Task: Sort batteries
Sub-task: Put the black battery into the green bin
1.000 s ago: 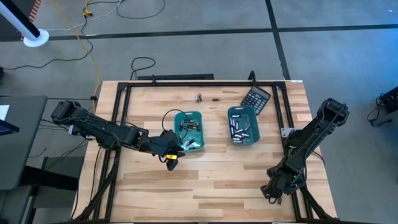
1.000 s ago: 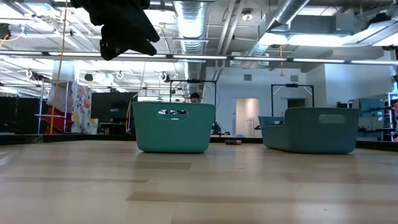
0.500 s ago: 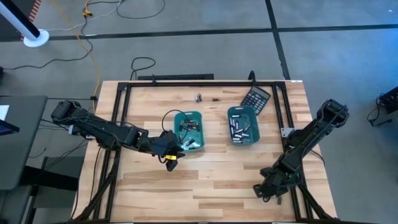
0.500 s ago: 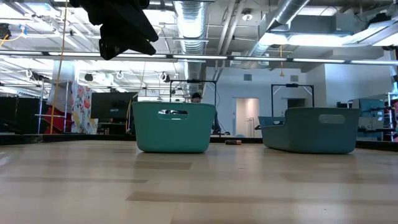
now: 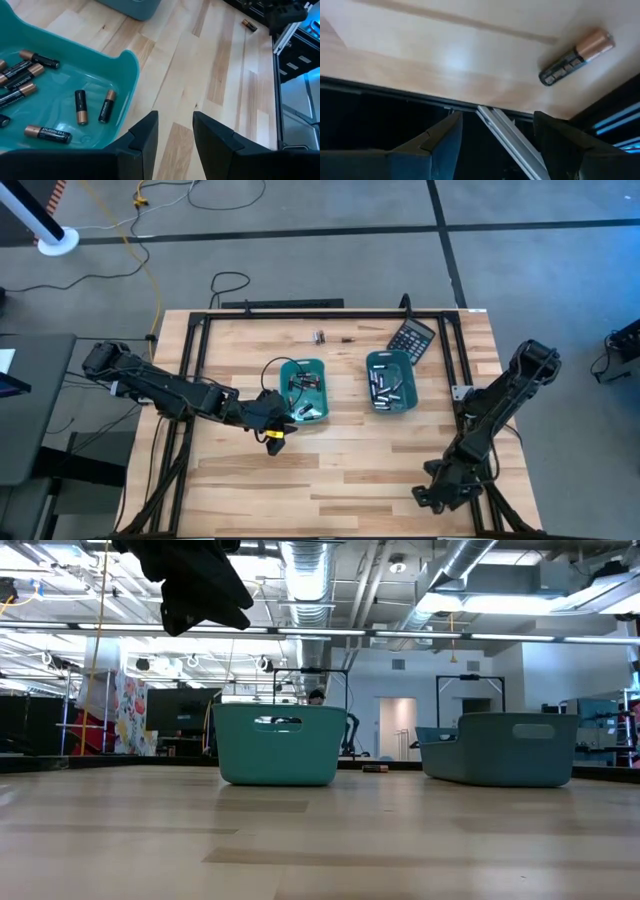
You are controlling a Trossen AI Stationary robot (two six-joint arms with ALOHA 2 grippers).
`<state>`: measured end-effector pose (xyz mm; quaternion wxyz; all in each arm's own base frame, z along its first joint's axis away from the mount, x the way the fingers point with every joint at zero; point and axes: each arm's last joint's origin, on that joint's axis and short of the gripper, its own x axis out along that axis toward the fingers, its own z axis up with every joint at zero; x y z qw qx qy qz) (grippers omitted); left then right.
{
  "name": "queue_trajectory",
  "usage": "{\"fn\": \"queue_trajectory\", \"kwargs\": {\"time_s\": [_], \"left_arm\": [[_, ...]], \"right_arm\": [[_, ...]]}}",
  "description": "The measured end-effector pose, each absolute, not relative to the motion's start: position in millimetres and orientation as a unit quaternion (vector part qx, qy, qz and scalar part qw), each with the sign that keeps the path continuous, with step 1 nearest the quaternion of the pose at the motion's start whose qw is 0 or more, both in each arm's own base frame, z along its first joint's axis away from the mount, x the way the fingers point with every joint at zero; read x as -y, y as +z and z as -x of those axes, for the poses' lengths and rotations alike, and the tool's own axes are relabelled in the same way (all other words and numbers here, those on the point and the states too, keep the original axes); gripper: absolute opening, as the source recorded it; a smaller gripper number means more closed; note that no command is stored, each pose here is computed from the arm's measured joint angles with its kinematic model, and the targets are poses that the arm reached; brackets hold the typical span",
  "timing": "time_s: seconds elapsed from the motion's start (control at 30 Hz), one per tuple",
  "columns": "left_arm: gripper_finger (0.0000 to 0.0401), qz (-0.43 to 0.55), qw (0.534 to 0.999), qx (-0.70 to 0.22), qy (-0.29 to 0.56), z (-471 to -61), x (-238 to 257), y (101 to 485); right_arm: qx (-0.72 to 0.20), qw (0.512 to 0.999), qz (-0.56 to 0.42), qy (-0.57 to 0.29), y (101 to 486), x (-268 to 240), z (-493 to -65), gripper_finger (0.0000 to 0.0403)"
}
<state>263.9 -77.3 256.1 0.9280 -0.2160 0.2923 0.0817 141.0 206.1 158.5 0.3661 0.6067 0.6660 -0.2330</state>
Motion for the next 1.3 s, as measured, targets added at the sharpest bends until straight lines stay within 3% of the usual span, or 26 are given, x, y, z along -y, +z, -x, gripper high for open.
{"fn": "queue_trajectory", "kwargs": {"time_s": [0.77, 1.13, 1.3], "left_arm": [[0.0119, 0.211, 0.929, -0.292, 0.08, -264.0, 77.2, 256.1], [0.0119, 0.219, 0.927, -0.291, 0.084, -264.3, 76.6, 256.2], [0.0119, 0.223, 0.927, -0.291, 0.085, -264.3, 76.6, 256.1]], "right_arm": [[-0.714, 0.368, -0.57, -0.174, 137.0, -243.2, -122.4, 0.026], [-0.692, 0.403, -0.548, -0.242, 144.0, -222.1, -113.2, 0.026], [-0.698, 0.395, -0.538, -0.26, 128.8, -215.5, -113.0, 0.026]]}}
